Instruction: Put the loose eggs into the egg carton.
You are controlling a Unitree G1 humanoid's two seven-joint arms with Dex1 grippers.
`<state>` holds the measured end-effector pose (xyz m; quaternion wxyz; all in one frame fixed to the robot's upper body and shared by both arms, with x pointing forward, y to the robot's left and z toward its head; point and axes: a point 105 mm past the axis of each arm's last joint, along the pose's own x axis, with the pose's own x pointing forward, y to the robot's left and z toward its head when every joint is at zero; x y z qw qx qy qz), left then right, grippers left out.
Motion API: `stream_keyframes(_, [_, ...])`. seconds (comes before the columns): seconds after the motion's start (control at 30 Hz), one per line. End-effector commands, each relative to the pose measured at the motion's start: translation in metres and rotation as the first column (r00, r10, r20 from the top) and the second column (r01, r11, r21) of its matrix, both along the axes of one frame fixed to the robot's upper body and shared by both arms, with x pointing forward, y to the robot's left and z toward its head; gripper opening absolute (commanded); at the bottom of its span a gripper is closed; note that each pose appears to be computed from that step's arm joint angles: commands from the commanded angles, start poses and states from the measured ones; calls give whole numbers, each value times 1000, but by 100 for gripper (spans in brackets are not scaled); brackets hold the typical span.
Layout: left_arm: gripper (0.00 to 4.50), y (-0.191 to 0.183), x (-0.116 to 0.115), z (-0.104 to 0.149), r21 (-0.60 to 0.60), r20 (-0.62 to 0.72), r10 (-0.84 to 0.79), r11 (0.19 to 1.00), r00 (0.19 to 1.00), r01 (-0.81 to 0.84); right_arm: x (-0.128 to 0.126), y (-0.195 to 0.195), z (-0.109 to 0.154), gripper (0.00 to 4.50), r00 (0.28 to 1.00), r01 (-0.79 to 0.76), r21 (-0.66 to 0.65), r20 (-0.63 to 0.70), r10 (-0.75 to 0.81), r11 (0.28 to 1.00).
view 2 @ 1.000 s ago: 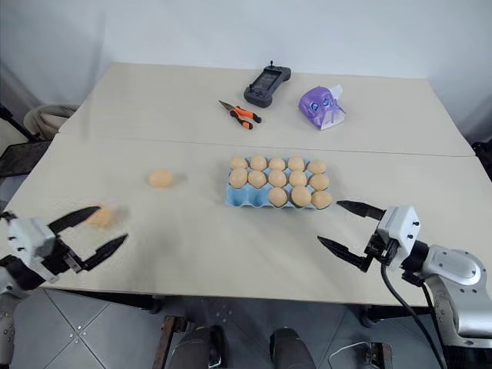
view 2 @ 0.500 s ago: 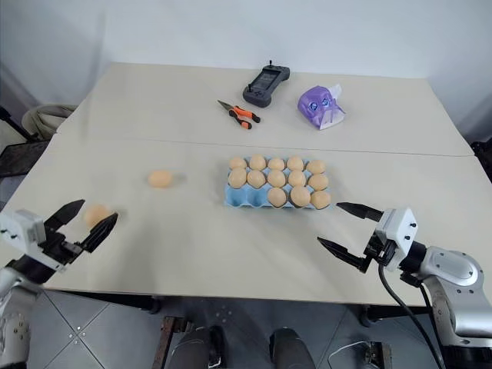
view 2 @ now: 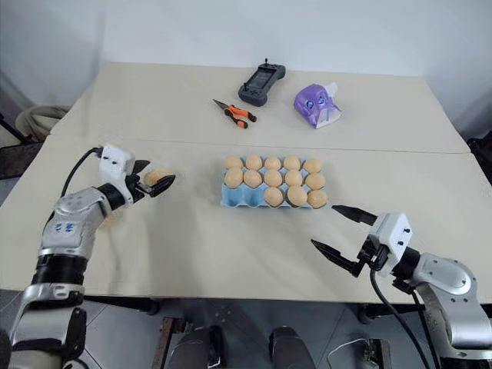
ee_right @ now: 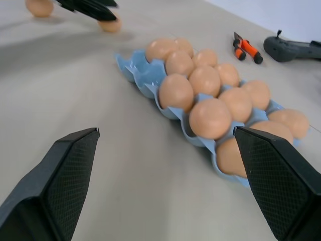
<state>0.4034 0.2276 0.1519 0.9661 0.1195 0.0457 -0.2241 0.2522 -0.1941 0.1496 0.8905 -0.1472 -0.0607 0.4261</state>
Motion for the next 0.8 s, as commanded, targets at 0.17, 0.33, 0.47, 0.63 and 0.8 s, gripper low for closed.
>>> stream_keyframes(0.17, [404, 3, 6, -11, 32, -40, 25, 999, 999, -24, -7, 1, 10, 450, 999, 21, 12, 48, -22, 1000])
stream_keyframes(0.33, [251, 8, 3, -15, 50, -64, 22, 999, 998, -19, -12, 5, 13, 450, 998, -4, 9, 57, 4, 1000])
stream_keyframes(0.47, [191, -3, 1, -2, 28, -2, -53, 998, 999, 53, -13, 10, 20, 450, 996, -32, 6, 88, 31, 999])
stream_keyframes(0.63, [191, -49, -20, 8, 40, 29, -352, 936, 936, 351, -11, 5, 29, 450, 994, -4, 28, 112, 1, 1000])
stream_keyframes(0.8, [191, -100, -38, 5, -8, 34, -529, 848, 848, 529, -11, -16, 26, 450, 988, 103, 29, 111, -105, 994])
